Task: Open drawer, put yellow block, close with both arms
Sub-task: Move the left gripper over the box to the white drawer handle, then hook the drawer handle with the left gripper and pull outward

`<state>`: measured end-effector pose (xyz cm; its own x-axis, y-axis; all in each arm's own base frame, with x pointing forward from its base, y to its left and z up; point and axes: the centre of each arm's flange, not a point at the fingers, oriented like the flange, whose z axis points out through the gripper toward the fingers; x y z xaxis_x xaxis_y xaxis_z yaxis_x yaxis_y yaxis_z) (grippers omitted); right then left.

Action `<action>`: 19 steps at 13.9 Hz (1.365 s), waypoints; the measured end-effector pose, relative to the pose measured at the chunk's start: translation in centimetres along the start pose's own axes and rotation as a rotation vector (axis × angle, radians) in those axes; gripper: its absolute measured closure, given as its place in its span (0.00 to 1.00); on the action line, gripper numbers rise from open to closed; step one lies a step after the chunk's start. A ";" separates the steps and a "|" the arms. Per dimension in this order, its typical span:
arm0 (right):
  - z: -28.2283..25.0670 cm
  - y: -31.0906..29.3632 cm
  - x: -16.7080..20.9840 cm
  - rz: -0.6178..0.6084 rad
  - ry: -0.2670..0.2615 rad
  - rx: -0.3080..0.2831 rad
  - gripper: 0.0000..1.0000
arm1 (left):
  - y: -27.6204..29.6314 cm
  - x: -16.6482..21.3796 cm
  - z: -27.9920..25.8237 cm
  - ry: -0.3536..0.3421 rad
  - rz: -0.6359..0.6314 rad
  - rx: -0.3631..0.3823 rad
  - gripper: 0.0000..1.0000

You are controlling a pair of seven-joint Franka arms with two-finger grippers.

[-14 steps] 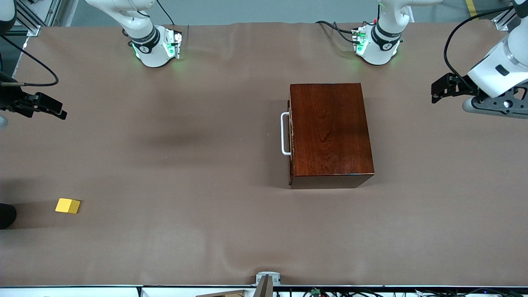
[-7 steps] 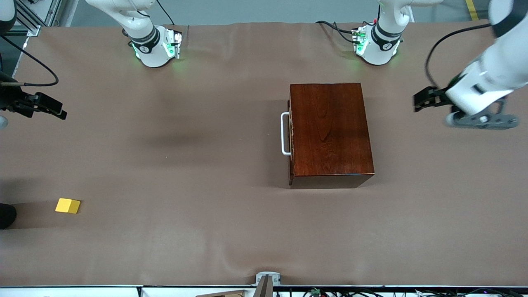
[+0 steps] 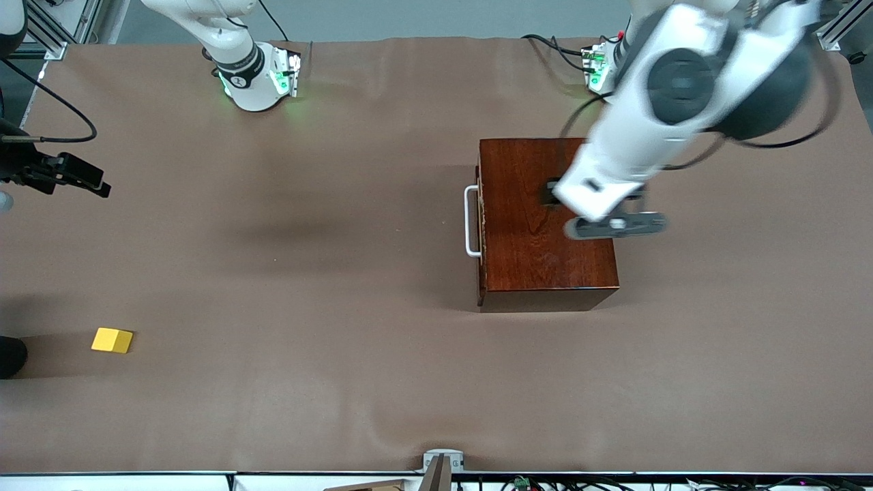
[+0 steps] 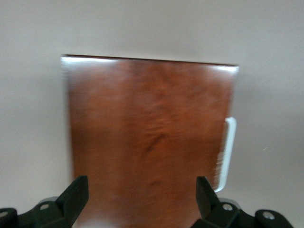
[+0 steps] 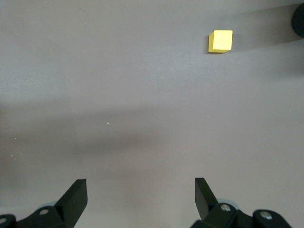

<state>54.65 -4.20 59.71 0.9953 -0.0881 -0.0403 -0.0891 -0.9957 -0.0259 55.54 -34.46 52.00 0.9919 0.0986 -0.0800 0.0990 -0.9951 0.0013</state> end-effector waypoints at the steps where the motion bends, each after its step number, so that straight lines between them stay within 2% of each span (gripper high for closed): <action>1: 0.0 0.0 0.0 0.000 0.000 0.000 0.00 | 2.9 -0.6 1.4 0.016 -0.029 -0.015 0.00; 5: 0.0 0.0 0.0 0.000 0.000 0.000 0.00 | 13.4 -4.0 8.5 0.111 -0.142 -0.009 0.00; 8: 0.0 0.0 0.0 0.000 0.000 0.000 0.00 | 18.6 -7.3 15.3 0.136 -0.127 0.044 0.00; 12: 0.0 0.0 0.0 0.000 0.000 0.000 0.00 | 19.4 -8.3 20.3 0.160 -0.077 0.177 0.00; 16: 0.0 0.0 0.0 0.000 0.000 0.000 0.00 | 18.3 -8.1 22.5 0.117 -0.023 0.268 0.00; 19: 0.0 0.0 0.0 0.000 0.000 0.000 0.00 | 18.5 -8.3 22.7 0.106 0.011 0.277 0.00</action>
<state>54.65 -4.19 59.71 0.9953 -0.0878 -0.0404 -0.0889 -0.9957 -0.0259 47.37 -53.85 30.10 0.9970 0.0732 0.0234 0.0768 -0.9594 -0.2714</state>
